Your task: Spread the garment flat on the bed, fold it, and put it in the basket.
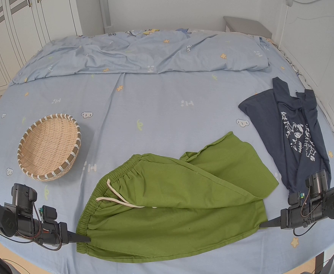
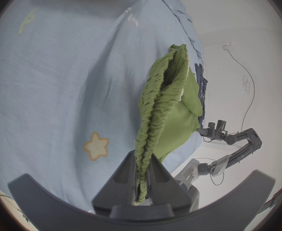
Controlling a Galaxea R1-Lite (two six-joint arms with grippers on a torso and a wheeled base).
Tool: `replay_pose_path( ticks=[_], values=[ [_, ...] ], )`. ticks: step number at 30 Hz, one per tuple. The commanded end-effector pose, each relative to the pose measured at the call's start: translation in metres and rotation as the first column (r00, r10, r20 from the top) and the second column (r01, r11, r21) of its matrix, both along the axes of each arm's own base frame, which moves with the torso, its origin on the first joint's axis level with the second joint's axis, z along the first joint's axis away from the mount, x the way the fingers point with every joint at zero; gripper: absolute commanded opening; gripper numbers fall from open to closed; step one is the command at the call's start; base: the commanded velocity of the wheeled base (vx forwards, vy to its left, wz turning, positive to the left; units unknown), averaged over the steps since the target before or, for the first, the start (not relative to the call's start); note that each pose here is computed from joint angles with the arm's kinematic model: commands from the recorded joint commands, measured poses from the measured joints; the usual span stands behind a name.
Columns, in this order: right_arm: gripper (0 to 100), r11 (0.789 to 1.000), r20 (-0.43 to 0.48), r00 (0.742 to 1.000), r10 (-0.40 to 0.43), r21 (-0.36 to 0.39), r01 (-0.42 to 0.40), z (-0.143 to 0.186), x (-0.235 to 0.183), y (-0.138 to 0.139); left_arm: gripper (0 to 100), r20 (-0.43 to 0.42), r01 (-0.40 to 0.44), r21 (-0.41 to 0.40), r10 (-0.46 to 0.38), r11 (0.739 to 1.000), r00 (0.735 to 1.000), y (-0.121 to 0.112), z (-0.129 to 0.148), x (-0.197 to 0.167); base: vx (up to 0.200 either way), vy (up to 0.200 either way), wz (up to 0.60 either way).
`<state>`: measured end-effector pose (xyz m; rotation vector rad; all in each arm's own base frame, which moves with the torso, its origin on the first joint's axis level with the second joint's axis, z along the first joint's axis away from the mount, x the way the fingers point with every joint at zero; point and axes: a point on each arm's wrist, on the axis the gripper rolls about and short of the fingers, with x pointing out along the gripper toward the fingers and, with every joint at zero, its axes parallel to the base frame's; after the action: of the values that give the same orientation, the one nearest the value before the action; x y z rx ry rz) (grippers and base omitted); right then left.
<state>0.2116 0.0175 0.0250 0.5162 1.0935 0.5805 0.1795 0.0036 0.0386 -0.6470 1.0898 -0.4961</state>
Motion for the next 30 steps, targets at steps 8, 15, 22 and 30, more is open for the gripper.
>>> replay_pose_path(
  ticks=[8,15,22,30],
  values=[
    [0,1.000,-0.037,0.999,0.005,-0.023,-0.006,0.005,-0.035,0.001,0,-0.025,0.054,0.093,-0.052,0.994,0.998,0.018,-0.029,-0.010,0.000,0.000,0.00],
    [0,0.999,-0.091,0.996,0.002,-0.040,-0.006,-0.001,-0.056,0.000,0,-0.026,0.060,0.126,-0.058,0.990,0.998,0.016,-0.028,-0.009,0.000,0.000,0.00],
    [0,0.998,-0.124,0.992,0.009,-0.055,-0.016,-0.005,-0.069,0.000,0,-0.029,0.055,0.125,-0.052,0.991,0.998,0.016,-0.027,-0.011,0.000,0.000,0.00],
    [0,0.998,-0.132,0.991,0.003,-0.062,-0.011,-0.007,-0.070,-0.002,0,-0.062,0.070,0.120,-0.063,0.990,0.996,0.015,-0.025,-0.017,0.000,0.000,0.00]
  ],
)
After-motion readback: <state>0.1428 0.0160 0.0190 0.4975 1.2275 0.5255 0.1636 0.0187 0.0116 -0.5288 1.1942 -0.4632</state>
